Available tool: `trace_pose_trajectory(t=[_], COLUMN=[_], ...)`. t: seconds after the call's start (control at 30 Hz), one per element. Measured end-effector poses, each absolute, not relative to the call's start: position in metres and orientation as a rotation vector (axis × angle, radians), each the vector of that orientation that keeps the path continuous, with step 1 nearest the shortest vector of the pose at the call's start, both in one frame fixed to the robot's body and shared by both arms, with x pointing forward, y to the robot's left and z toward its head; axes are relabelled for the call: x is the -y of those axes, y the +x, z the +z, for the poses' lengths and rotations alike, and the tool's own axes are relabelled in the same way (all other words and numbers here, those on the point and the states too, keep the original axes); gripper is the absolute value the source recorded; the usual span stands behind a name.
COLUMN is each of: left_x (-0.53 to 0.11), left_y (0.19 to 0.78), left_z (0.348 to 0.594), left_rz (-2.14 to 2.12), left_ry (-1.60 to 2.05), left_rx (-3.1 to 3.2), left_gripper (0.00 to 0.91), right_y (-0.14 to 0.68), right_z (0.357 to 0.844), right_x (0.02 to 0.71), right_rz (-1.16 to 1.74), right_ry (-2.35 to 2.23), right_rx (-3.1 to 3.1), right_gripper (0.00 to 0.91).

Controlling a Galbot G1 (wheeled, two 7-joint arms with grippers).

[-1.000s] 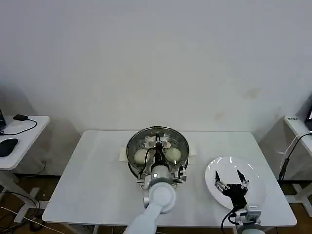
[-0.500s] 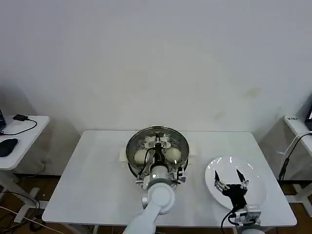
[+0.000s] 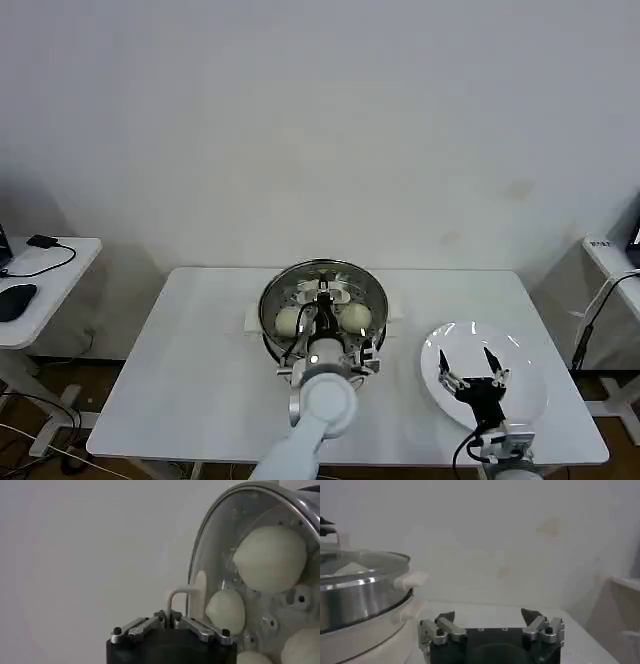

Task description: Take steamed baozi put them in steamer then cover it.

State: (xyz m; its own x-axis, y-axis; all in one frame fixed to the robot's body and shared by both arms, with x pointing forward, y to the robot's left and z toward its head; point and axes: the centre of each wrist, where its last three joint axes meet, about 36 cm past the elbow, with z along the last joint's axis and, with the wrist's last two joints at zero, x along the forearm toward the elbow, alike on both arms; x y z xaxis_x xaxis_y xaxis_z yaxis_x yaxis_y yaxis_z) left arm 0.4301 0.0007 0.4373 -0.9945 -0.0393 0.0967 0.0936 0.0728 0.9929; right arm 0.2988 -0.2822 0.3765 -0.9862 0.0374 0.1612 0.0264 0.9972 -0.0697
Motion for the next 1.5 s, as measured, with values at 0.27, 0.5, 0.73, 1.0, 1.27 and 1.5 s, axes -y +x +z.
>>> trace_pose_trajectory(t=[0.27,0.5,0.73,1.0,1.27,1.5], left_x=[-0.003,-0.005,-0.006,-0.008,-0.008,-0.008], left_y=[0.431,0.431,0.431,0.429,0.424,0.416], left_z=[0.439,0.442,0.446,0.451,0.453,0.455], left_rz=[-2.048,-2.042,-2.033,-2.02,-2.015,-2.008], left_ry=[-0.069,-0.06,-0.048,-0.043,-0.038,-0.05], left_rx=[2.237,2.245,2.268,2.296,2.315,2.331], left_gripper=[0.907,0.907,0.907,0.907,0.907,0.907], right_y=[0.299,0.3,0.3,0.301,0.302,0.302], right_z=[0.376,0.376,0.375,0.375,0.374,0.372], right_x=[0.283,0.284,0.284,0.286,0.286,0.289], right_rz=[0.105,0.107,0.104,0.085,0.083,0.087], right_ry=[-0.046,-0.046,-0.046,-0.045,-0.044,-0.05], right_rx=[2.975,2.974,2.974,2.981,2.979,2.976], right_gripper=[0.907,0.907,0.907,0.907,0.907,0.907])
